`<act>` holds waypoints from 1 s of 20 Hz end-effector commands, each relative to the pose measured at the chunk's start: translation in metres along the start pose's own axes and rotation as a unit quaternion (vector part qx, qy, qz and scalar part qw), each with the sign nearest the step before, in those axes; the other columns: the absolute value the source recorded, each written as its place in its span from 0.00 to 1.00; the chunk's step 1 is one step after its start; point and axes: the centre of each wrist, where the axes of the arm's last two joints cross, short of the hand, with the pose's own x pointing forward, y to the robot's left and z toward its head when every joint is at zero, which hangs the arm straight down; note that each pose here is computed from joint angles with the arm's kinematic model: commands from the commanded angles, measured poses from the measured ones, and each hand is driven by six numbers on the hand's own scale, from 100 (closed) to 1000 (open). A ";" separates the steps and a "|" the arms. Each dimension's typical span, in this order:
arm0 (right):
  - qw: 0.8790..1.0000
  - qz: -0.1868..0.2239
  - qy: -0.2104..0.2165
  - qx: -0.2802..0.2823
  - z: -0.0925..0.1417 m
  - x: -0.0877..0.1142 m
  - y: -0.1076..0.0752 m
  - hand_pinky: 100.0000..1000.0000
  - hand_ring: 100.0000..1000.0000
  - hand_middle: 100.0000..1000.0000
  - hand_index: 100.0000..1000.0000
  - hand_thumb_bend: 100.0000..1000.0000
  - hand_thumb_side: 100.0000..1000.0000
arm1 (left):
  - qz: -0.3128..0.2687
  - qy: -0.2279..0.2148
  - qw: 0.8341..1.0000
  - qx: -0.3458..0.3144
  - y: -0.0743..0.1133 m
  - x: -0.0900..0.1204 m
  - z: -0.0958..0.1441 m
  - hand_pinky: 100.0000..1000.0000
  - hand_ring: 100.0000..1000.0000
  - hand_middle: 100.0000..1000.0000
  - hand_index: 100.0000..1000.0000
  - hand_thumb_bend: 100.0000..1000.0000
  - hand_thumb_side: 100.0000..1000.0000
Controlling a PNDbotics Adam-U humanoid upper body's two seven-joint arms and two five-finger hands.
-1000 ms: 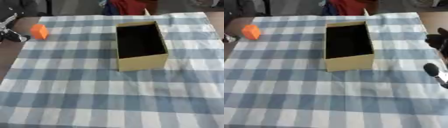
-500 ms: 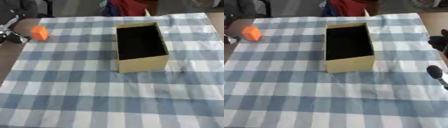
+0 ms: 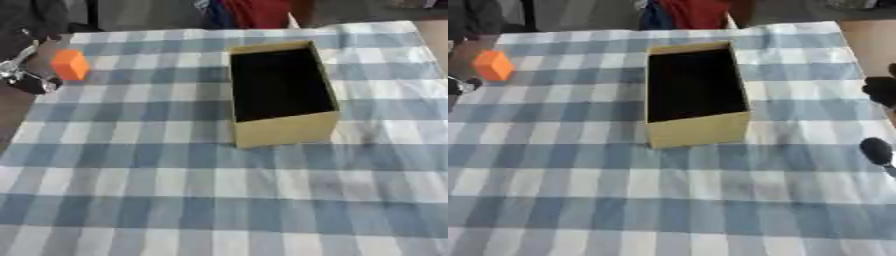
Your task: Pick up objects on the table and place them in the box.
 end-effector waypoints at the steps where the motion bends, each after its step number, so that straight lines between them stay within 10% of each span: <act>1: 1.000 0.012 -0.012 -0.001 -0.004 0.004 -0.012 0.89 0.84 0.80 1.00 0.63 0.56 | -0.023 0.031 0.999 0.033 0.025 -0.022 0.004 0.80 0.85 0.86 0.92 0.33 0.00; 20: 1.000 0.007 -0.020 -0.009 -0.007 0.003 -0.022 0.90 0.85 0.80 1.00 0.62 0.55 | -0.023 0.113 0.988 0.106 0.013 -0.033 0.001 0.75 0.80 0.81 0.87 0.25 0.00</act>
